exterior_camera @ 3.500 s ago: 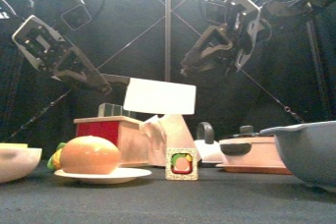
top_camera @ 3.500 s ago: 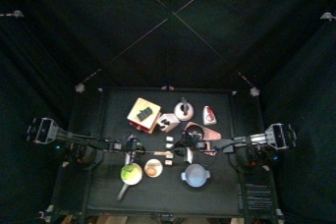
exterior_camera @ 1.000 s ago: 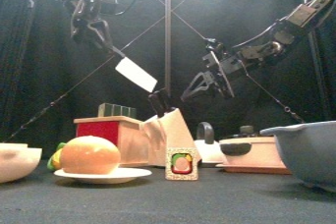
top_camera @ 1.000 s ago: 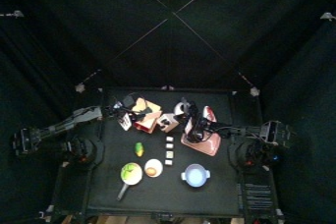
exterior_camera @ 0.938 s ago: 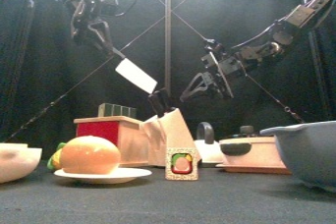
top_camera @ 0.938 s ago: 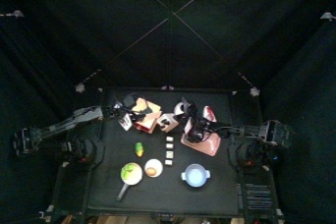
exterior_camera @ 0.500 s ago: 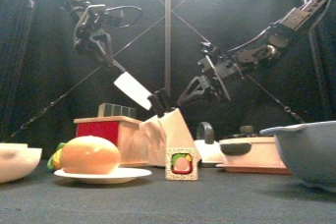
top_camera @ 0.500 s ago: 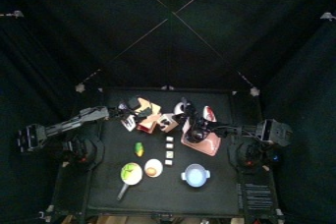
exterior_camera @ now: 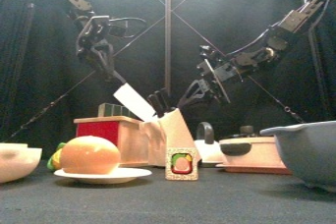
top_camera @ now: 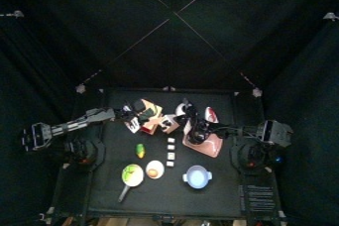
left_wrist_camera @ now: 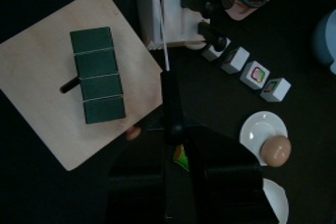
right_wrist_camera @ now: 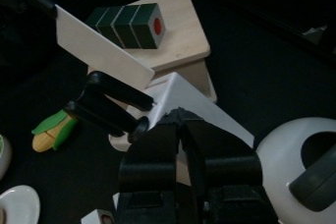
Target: Place cleaver back in holder
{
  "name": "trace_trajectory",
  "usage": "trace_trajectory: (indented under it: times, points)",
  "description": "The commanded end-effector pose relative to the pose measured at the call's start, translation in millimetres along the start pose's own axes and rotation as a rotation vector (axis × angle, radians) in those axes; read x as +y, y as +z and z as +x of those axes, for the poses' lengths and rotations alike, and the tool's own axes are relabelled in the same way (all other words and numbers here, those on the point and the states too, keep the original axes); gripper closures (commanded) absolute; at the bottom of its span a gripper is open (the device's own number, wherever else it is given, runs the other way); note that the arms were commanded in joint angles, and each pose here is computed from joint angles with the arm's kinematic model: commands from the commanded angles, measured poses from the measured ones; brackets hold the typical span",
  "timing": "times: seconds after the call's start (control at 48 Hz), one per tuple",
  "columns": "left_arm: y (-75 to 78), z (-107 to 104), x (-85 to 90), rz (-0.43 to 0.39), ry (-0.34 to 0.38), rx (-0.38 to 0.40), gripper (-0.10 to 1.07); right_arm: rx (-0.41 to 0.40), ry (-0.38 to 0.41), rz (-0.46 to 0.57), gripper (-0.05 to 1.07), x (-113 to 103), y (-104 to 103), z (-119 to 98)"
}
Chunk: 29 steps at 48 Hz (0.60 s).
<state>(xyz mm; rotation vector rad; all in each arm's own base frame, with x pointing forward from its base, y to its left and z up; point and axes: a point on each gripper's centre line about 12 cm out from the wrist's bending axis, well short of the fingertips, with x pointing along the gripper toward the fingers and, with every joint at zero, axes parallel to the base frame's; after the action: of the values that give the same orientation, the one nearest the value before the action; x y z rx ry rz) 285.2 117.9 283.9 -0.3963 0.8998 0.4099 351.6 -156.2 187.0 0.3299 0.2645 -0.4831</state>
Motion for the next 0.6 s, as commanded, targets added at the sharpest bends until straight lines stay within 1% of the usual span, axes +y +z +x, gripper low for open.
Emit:
trace_trajectory:
  times: [0.0, 0.188, 0.375, 0.583]
  points:
    - [10.4, -7, -0.6, 0.002, -0.002, -0.04, 0.56, -0.044, 0.006, 0.0, 0.72, 2, 16, 0]
    - [16.2, -7, -2.2, 0.003, -0.005, -0.049, 0.56, -0.04, 0.003, 0.006, 0.72, 1, 14, 3]
    - [22.0, 3, -3.7, 0.007, -0.003, -0.026, 0.56, -0.033, 0.001, 0.007, 0.72, 1, 13, 5]
    - [29.1, 7, -4.7, 0.014, -0.001, -0.018, 0.56, 0.022, 0.0, -0.001, 0.72, 3, 6, 11]
